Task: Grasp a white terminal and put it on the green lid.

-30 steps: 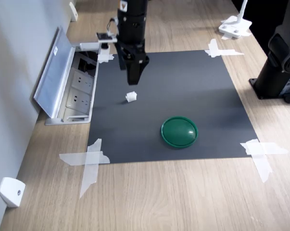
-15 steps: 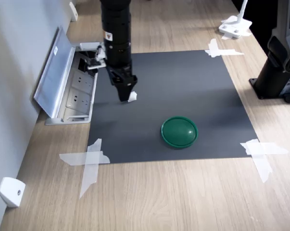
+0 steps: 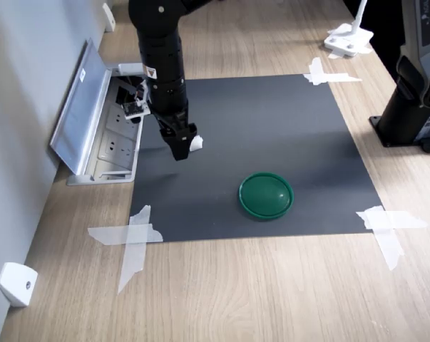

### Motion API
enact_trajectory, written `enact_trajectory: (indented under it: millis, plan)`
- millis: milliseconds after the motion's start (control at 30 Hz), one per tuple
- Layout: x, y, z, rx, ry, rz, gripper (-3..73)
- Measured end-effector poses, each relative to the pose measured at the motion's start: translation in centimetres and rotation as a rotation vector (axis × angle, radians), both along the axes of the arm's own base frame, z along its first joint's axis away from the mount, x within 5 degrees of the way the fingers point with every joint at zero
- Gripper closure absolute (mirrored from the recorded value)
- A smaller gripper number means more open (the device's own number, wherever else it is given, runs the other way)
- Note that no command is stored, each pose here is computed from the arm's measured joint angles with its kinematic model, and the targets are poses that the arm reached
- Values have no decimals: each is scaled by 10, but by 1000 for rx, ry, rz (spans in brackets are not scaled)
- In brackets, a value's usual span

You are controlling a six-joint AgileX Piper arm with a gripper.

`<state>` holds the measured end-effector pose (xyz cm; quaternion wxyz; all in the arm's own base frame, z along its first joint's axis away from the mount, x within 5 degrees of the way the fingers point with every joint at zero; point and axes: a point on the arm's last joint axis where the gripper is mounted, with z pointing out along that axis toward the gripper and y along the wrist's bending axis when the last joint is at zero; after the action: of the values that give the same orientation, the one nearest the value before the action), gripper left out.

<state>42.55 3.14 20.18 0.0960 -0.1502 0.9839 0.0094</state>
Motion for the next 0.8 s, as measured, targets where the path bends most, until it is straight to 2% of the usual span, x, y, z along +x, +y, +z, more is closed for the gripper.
enact_trajectory:
  millis: [433, 667, 800]
  plan:
    - [-1, 0, 2, -7, 14, 13, -18]
    - [-9, -2, 18, -23, -17, 18, -17]
    - [-20, -5, 13, -46, 16, 26, -16]
